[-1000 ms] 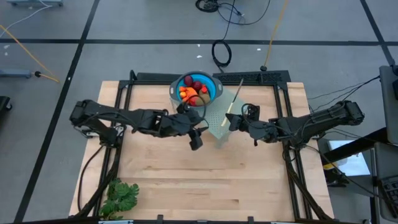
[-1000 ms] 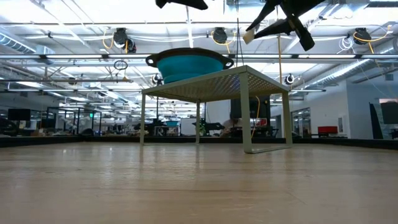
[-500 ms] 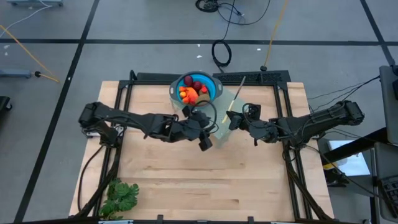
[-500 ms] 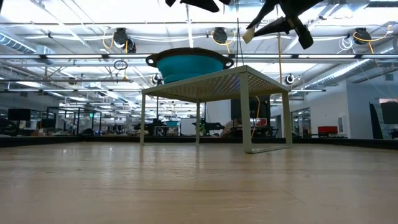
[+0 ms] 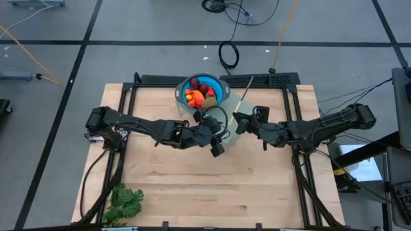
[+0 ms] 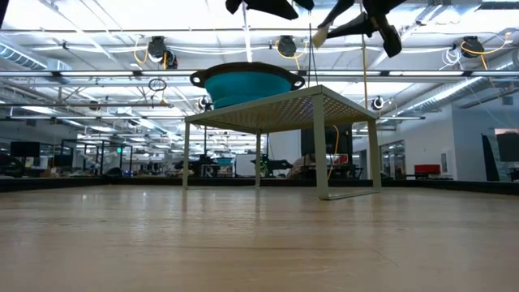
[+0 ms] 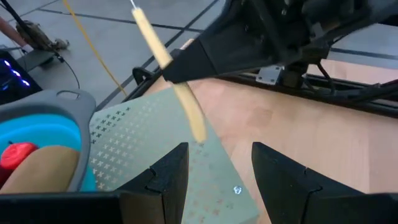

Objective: Pick & Place Fruit
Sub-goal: Put the knife on the shelf

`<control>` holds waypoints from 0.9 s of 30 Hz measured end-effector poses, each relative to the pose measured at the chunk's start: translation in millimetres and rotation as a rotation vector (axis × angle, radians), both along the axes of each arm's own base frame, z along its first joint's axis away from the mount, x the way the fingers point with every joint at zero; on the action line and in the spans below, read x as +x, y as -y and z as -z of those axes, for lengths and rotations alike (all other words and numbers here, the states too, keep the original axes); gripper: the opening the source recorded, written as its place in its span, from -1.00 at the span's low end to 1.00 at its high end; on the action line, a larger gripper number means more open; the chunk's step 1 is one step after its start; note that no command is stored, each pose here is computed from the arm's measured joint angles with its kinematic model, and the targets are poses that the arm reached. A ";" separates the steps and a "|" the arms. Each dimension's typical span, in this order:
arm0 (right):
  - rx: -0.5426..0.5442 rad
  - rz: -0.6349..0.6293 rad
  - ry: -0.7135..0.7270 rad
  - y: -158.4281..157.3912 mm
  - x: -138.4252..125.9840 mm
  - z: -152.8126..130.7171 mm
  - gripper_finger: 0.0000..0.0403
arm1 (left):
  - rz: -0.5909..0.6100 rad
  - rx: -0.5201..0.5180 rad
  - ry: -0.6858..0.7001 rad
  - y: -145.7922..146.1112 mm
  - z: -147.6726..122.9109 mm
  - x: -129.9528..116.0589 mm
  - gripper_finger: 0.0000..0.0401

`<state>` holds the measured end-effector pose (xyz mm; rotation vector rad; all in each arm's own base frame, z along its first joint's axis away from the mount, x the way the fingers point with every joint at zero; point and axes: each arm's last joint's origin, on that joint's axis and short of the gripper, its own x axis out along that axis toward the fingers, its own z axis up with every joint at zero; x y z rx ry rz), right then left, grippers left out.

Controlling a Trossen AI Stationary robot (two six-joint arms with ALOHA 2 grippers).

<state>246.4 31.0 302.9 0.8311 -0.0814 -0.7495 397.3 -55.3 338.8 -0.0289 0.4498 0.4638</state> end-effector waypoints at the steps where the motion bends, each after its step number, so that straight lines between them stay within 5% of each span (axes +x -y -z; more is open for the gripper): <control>1: -0.007 -0.003 0.003 -0.1 0.3 -1.0 -0.65 | 0.000 0.000 0.000 0.1 0.3 0.3 -0.12; 27: -0.072 -0.093 0.076 -7.9 23.9 -1.0 -0.65 | -0.015 0.059 -0.014 -3.9 2.7 3.3 -0.12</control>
